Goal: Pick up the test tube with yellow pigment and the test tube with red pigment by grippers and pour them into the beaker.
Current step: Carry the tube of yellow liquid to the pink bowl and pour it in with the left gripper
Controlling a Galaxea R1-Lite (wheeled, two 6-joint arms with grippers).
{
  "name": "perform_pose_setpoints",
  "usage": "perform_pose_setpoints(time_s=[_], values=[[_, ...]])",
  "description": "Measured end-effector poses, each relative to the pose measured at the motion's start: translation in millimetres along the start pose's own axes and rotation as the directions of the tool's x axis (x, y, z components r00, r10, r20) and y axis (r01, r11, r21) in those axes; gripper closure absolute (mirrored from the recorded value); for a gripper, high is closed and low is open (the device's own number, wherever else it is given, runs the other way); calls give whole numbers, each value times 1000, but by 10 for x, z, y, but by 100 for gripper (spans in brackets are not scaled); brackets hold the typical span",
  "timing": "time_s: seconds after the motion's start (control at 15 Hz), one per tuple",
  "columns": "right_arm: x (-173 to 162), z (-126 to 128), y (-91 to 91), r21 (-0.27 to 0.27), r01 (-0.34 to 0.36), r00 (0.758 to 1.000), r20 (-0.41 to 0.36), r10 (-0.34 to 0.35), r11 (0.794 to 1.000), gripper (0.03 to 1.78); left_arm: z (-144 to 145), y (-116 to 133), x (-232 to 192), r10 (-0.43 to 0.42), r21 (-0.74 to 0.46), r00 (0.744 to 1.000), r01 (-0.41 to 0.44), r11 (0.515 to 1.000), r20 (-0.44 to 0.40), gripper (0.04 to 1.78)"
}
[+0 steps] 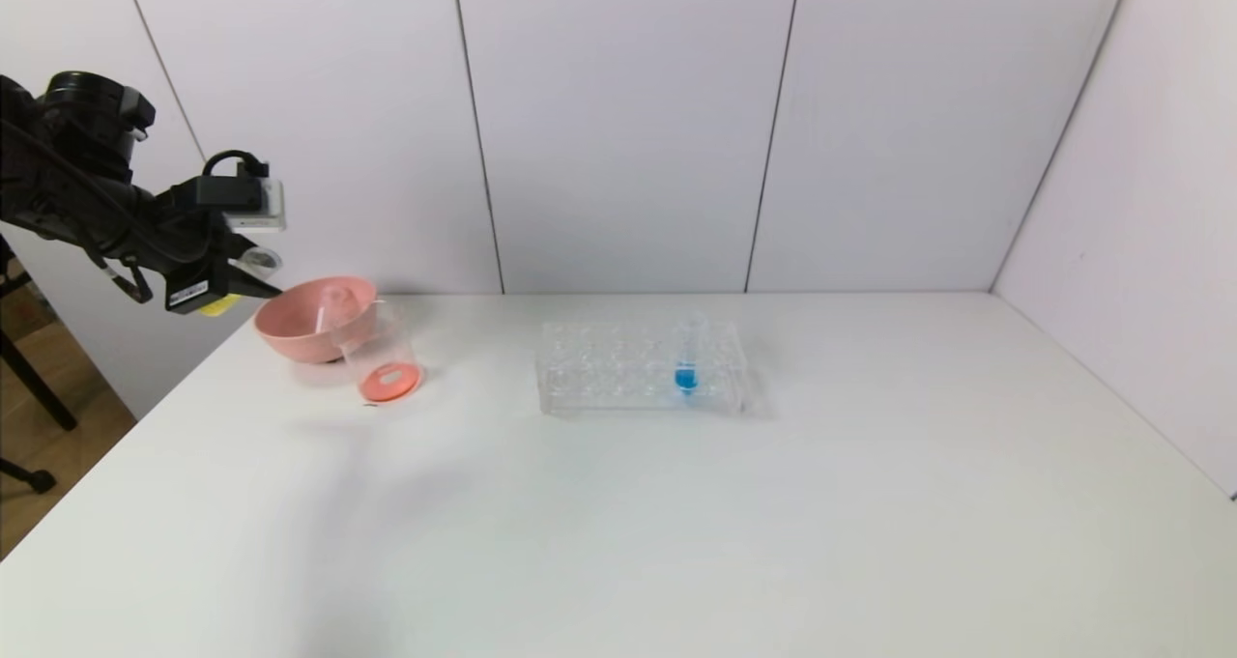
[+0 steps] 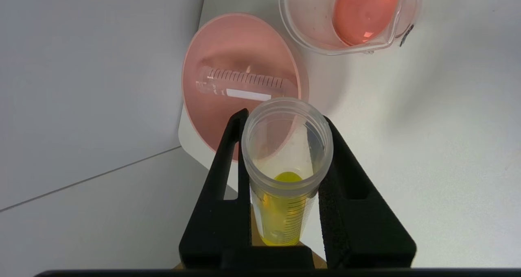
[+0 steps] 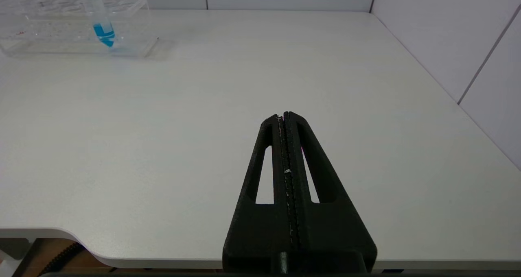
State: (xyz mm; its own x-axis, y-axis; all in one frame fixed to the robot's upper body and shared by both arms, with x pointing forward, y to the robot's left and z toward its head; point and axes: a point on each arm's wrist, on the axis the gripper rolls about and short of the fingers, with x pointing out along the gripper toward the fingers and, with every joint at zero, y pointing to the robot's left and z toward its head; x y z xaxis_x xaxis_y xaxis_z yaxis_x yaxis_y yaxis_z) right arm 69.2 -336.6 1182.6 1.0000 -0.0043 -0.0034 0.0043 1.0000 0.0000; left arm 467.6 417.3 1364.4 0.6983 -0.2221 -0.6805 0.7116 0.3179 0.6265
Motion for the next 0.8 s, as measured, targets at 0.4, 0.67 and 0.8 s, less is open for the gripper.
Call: perform_pose_setpoints(time_s=[0.4,0.67,0.8], values=[[0,0,0,0,0,1000,0,0,1000,170,92,-13,47,-4,13,1000,5,1000,-18,134],[0,1,0,0,0,1000,0,0,1000,170,191,-36,106,-11,33,999,12,999,-46,134],[0,1,0,0,0,1000,0,0,1000,170,241,-51,145,-13,27,997,15,1000,-73,134]])
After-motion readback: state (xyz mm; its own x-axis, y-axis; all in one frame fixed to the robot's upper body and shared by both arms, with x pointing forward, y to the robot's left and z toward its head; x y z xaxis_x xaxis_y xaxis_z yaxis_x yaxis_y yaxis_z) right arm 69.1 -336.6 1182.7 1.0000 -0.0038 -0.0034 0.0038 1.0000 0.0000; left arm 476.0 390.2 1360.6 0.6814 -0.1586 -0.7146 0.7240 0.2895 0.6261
